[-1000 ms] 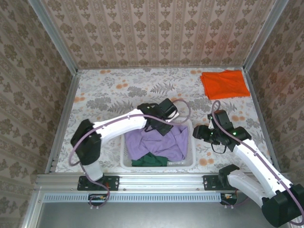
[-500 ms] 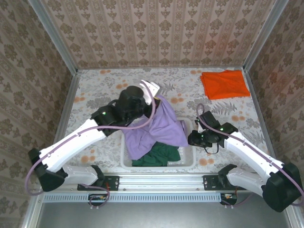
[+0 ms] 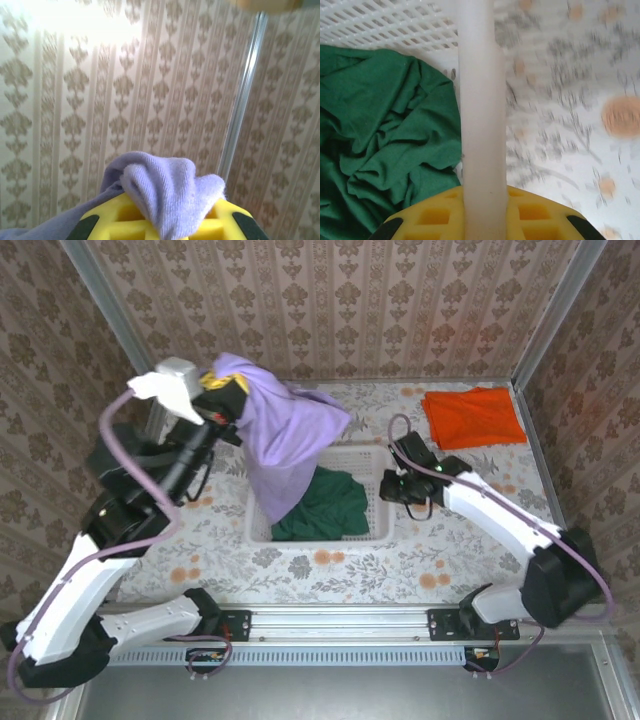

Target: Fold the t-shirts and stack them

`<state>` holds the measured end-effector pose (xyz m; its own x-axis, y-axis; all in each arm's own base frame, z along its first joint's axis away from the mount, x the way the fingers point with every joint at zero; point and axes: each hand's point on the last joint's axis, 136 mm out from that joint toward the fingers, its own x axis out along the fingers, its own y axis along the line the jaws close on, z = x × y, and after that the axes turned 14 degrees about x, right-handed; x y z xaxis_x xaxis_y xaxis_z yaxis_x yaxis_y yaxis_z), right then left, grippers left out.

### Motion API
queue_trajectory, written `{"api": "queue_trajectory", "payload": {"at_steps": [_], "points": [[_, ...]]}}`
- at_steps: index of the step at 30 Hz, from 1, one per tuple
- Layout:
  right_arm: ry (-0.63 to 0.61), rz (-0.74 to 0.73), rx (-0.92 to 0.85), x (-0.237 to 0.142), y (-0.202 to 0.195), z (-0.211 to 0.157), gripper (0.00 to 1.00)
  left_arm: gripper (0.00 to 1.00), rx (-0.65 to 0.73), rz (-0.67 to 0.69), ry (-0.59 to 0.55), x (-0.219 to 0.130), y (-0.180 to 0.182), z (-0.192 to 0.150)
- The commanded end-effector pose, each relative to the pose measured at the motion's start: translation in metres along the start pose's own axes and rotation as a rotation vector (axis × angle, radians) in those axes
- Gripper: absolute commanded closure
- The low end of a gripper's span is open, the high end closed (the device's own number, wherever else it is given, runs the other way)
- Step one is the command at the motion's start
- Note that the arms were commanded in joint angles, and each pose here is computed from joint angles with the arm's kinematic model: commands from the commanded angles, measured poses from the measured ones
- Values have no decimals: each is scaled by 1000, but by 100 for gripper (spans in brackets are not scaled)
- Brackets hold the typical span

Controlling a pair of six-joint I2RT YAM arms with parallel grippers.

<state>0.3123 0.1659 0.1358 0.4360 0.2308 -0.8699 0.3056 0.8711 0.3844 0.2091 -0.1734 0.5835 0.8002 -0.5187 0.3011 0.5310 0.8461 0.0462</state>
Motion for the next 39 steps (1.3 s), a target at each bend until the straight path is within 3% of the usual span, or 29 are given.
{"api": "queue_trajectory", "payload": {"at_steps": [1,11,22,24,27,29,33,39], "points": [[-157,-6,8,11,32,53,100,100,-2,52,-167,-19,19,62],[-218,69,155,76,116,115,100,100,-28,88,-343,-59,40,131],[-141,223,430,140,235,70,82,100,13,217,-300,-54,60,127],[-135,242,447,146,256,56,75,100,18,234,-280,-51,61,122],[-65,323,454,156,288,40,41,100,18,255,-261,-48,63,114],[-12,365,408,152,305,34,34,100,17,278,-248,-47,67,108],[-18,391,241,116,313,42,19,100,12,328,-192,-40,74,88],[-108,424,189,47,272,89,18,100,-78,365,-137,-28,85,56]]}}
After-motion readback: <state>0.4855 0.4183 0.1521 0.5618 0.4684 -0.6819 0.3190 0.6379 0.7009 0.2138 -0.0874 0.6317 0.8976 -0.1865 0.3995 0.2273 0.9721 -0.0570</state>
